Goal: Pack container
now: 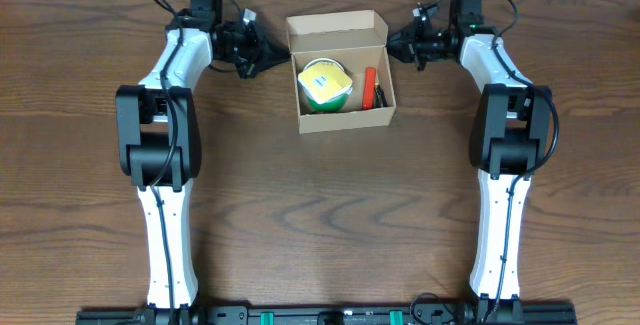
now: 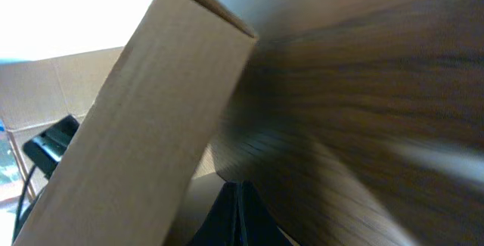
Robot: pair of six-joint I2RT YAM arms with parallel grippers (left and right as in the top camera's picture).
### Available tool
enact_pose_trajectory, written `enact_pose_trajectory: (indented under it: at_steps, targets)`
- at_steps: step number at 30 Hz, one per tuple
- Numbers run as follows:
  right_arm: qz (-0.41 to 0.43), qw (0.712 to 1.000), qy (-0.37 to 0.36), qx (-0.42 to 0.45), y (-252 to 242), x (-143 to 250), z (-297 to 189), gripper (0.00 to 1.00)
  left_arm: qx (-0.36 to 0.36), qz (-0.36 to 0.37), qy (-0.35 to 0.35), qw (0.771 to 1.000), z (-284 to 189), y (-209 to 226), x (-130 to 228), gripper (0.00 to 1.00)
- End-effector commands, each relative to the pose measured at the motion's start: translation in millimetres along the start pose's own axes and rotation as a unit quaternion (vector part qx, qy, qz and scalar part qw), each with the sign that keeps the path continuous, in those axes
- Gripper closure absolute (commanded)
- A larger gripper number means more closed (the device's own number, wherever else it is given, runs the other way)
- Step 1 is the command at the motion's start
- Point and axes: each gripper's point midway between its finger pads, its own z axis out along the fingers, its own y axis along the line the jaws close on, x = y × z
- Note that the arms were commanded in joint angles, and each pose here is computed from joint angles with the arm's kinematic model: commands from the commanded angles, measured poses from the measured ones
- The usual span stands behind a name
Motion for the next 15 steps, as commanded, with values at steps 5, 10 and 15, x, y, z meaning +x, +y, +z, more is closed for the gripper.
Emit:
enact_pose_trajectory:
  at_steps: [5, 10, 15]
  targets:
    - [-0.031, 0.999, -0.005, -0.015, 7.0, -3.7, 11.5, 0.98, 0.01, -0.007, -0.001, 1.0, 1.9, 0.4, -4.5, 0.94]
    - [-0.072, 0.996, -0.011, -0.043, 21.4, -9.9, 9.7, 0.99, 0.053, 0.048, -0.016, 0.997, 0.2, -22.5, -16.0, 0.94]
    - [-0.077, 0.995, -0.016, -0.064, 32.6, -15.4, 6.9, 0.99, 0.096, 0.074, -0.031, 0.992, -4.0, -47.0, -26.5, 0.94]
